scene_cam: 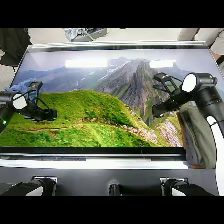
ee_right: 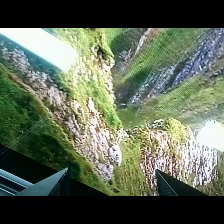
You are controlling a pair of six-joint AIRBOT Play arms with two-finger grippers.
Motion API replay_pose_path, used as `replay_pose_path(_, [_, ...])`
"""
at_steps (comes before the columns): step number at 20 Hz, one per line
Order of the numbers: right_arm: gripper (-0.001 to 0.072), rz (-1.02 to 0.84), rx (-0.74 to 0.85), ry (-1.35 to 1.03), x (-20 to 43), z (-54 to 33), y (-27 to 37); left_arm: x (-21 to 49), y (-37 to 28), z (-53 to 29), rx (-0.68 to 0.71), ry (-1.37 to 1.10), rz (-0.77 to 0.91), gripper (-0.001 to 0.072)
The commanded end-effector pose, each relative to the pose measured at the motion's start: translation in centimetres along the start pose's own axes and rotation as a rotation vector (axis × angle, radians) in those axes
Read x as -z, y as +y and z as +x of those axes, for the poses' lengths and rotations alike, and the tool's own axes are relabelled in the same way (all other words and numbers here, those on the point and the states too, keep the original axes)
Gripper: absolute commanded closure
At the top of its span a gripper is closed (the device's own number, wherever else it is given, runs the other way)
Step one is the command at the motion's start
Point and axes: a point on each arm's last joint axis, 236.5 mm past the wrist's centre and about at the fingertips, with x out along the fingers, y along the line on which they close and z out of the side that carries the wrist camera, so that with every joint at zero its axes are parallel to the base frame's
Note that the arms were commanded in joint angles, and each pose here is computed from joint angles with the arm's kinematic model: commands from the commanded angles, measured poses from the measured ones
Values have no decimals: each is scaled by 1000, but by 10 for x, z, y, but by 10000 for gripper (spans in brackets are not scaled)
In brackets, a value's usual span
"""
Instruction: Fold the shirts.
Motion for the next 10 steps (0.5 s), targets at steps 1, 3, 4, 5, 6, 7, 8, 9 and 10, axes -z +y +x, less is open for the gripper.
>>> replay_pose_path(1, [105,-1,4,-11,-3,0,-1,0,0,0,0,1,-1,240])
replay_pose_path(3, [104,-3,26,-44,-11,0,-6,-6,-1,0,4,-24,-1,239])
replay_pose_path(4, [103,-4,45,-64,-15,0,-10,-10,-1,0,6,-41,-1,239])
replay_pose_path(5, [101,-6,58,-76,-18,-1,-14,-12,-1,0,7,-51,-1,239])
replay_pose_path(6, [79,-8,72,-83,-20,-1,-17,-12,-1,0,7,-51,-1,239])
replay_pose_path(7, [18,-13,101,-92,-22,-2,-24,-12,-2,0,7,-51,-1,240])
replay_pose_path(8, [22,-17,127,-99,-24,-3,-30,-12,-2,0,7,-51,0,240])
replay_pose_path(9, [37,-22,150,-110,-26,-4,-35,-12,-1,0,7,-51,-1,240])
replay_pose_path(10, [45,-26,166,-123,-30,-5,-38,-12,-2,0,7,-51,0,240])
